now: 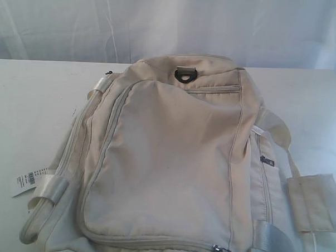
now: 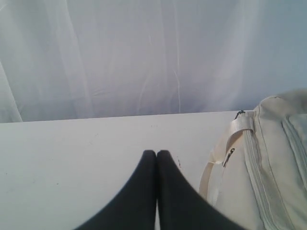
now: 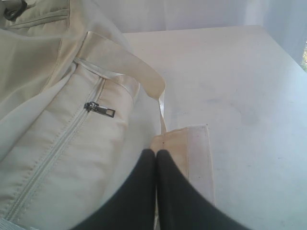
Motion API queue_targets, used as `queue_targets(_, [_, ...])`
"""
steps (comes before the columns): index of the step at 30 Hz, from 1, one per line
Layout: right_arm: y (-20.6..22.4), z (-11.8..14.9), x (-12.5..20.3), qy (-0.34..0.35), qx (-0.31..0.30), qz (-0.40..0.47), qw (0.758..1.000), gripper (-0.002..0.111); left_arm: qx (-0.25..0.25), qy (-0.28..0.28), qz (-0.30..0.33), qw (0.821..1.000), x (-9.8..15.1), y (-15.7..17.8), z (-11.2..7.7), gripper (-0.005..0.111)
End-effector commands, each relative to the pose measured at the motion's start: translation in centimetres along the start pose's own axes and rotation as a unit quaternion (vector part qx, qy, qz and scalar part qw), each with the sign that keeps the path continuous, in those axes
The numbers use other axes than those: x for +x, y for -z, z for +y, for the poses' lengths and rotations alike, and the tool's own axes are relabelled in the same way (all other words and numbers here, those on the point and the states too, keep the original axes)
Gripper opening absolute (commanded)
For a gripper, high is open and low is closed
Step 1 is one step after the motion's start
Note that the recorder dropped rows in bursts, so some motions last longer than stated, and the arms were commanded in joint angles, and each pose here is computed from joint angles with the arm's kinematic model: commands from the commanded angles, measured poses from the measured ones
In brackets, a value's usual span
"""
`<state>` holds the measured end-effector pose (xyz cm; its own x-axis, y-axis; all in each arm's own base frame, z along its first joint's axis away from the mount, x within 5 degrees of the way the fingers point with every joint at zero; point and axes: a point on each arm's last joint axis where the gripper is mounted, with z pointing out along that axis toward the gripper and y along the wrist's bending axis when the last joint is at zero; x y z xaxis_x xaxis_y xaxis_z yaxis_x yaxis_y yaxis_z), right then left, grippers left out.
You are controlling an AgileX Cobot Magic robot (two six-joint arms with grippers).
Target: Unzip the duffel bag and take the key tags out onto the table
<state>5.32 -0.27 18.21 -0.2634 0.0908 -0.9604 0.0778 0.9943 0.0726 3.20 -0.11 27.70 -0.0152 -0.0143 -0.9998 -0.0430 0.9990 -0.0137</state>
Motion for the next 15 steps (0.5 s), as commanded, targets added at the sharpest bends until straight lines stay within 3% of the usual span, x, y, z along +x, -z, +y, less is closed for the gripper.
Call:
queue_targets(1, [-0.02, 0.02, 0.04, 0.001, -0.003, -0.005, 1.0, 0.0, -0.001, 0.006, -0.014, 1.0, -0.39, 0.12, -0.02, 0.0])
queue_targets(15, [-0.02, 0.02, 0.04, 0.001, -0.003, -0.005, 1.0, 0.0, 0.002, 0.013, -0.004, 1.0, -0.23, 0.13, -0.05, 0.0])
